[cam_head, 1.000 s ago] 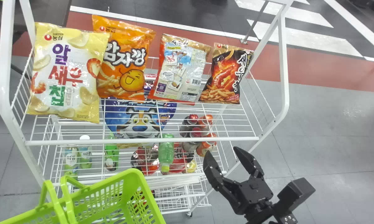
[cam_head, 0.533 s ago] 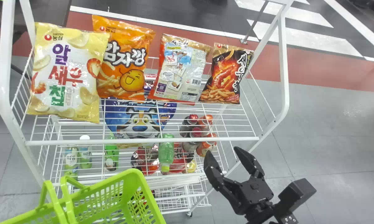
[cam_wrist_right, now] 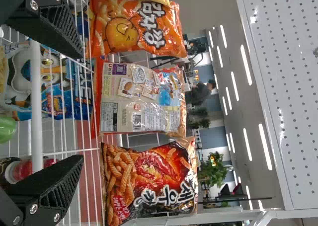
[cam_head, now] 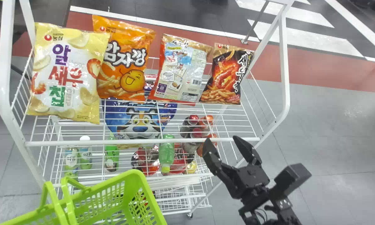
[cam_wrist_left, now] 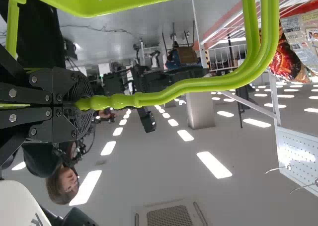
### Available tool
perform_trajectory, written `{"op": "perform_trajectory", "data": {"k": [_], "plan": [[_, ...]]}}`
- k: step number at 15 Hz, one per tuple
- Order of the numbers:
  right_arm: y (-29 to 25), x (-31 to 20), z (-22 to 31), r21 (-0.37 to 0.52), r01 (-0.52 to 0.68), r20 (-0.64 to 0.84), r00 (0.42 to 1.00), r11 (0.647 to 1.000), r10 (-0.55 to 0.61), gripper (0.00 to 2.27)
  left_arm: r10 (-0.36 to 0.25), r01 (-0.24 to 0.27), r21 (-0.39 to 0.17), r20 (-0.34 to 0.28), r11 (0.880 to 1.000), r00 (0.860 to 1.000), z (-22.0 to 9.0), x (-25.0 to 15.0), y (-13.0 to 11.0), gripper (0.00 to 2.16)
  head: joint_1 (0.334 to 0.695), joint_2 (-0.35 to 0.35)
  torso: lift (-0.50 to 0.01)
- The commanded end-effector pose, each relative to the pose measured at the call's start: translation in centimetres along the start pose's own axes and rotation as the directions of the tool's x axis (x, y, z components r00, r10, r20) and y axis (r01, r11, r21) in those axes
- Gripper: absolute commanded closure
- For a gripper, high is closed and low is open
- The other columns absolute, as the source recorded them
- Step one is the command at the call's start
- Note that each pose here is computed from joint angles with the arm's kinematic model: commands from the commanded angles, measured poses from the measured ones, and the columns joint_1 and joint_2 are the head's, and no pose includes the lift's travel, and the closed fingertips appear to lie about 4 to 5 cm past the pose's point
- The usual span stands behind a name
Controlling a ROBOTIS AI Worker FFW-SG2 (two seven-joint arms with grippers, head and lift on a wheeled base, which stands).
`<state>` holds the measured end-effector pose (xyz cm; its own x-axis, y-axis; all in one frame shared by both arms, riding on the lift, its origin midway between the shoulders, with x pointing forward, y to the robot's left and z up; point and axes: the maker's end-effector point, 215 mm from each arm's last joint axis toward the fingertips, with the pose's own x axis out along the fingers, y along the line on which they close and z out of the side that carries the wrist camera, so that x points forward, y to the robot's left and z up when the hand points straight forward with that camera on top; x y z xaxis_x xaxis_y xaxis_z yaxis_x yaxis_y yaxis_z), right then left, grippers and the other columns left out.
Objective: Hold basket handle with left hand then pick Saewookkang with right hand and place into basket
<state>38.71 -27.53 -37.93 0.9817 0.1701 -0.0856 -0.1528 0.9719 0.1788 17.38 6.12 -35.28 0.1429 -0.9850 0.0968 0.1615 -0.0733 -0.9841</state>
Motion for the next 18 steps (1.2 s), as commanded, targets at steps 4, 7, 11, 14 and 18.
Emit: {"op": "perform_trajectory", "data": {"k": [4, 7, 11, 14, 18], "plan": [[0.6, 5.4, 1.1, 0.041, 0.019, -0.029, 0.999, 0.999, -0.018, 0.08, 0.006, -0.007, -0.029, -0.021, 1.000, 1.000, -0.8, 0.3, 0.0, 2.15, 0.695, -0.350, -0.014], [1.3, 7.8, 2.2, 0.050, 0.063, -0.018, 0.998, 0.997, -0.062, 0.08, 0.006, -0.007, -0.011, -0.041, 1.000, 0.999, -0.4, 0.9, -0.1, 2.15, 0.695, -0.350, -0.014], [1.9, 12.0, 3.0, 0.048, 0.104, -0.043, 0.994, 0.993, -0.102, 0.08, 0.010, -0.010, -0.009, -0.057, 1.000, 0.998, -0.6, 1.1, -0.1, 2.15, 0.695, -0.350, -0.014], [2.3, 15.2, 2.6, 0.039, 0.112, -0.087, 0.990, 0.993, -0.108, 0.08, 0.012, -0.012, -0.013, -0.060, 1.000, 0.998, -1.0, 0.9, -0.1, 2.15, 0.695, -0.323, -0.014], [2.3, 18.7, 3.7, 0.038, 0.103, -0.102, 0.990, 0.994, -0.099, 0.08, 0.009, -0.010, -0.016, -0.065, 1.000, 0.998, -1.3, 0.8, -0.3, 2.15, 0.695, -0.287, -0.014]]}}
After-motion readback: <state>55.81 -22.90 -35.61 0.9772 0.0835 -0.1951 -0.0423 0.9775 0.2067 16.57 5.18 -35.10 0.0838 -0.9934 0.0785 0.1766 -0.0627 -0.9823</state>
